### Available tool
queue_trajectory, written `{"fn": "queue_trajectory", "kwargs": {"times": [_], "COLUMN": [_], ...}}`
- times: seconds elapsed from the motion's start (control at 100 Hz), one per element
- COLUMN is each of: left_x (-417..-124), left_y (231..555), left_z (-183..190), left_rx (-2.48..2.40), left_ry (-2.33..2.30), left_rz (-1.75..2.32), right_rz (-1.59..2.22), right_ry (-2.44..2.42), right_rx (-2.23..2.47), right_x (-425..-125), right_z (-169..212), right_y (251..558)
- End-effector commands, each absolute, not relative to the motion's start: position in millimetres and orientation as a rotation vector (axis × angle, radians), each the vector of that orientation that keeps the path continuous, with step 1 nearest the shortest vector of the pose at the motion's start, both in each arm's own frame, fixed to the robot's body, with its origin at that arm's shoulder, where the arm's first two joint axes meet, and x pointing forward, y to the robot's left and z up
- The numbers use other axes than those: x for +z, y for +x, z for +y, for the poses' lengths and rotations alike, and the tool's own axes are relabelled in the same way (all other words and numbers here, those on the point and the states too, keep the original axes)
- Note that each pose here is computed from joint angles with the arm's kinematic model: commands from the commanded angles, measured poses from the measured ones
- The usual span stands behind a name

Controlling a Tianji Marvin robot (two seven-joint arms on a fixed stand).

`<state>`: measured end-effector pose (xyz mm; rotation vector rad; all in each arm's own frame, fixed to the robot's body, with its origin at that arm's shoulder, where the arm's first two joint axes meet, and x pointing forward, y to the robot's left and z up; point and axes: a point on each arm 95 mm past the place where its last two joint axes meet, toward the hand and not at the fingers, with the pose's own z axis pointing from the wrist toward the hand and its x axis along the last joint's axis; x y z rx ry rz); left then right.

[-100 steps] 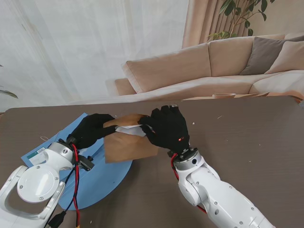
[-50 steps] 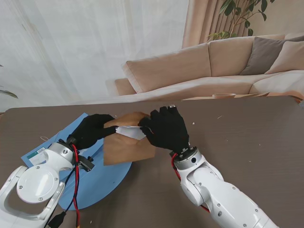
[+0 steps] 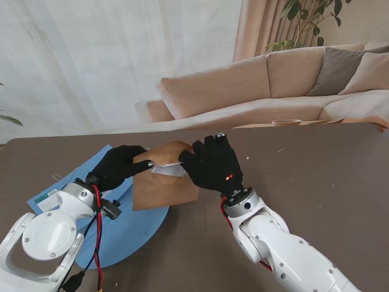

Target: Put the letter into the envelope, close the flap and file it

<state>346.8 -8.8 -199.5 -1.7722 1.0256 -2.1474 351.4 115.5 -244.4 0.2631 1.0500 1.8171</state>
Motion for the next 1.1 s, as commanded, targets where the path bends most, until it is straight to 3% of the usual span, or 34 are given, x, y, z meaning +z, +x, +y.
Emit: {"fn": "queue_trajectory", "kwargs": {"times": [0.0, 1.09], "left_x": [-197.5, -198.2], "left_y": [344.0, 344.2], "left_z": [-12.5, -18.5], "left_rx": [-2.160, -2.166], "left_ry": [-1.780, -1.793], "left_rz": [1.033, 1.029], "right_rz": [1.072, 1.142], "right_ry": [0.264, 0.299], "right_rx": [1.805, 1.854], "right_x": [-243.0, -247.6], "right_z": [116.7, 124.9], "right_y": [350.7, 351.9]}}
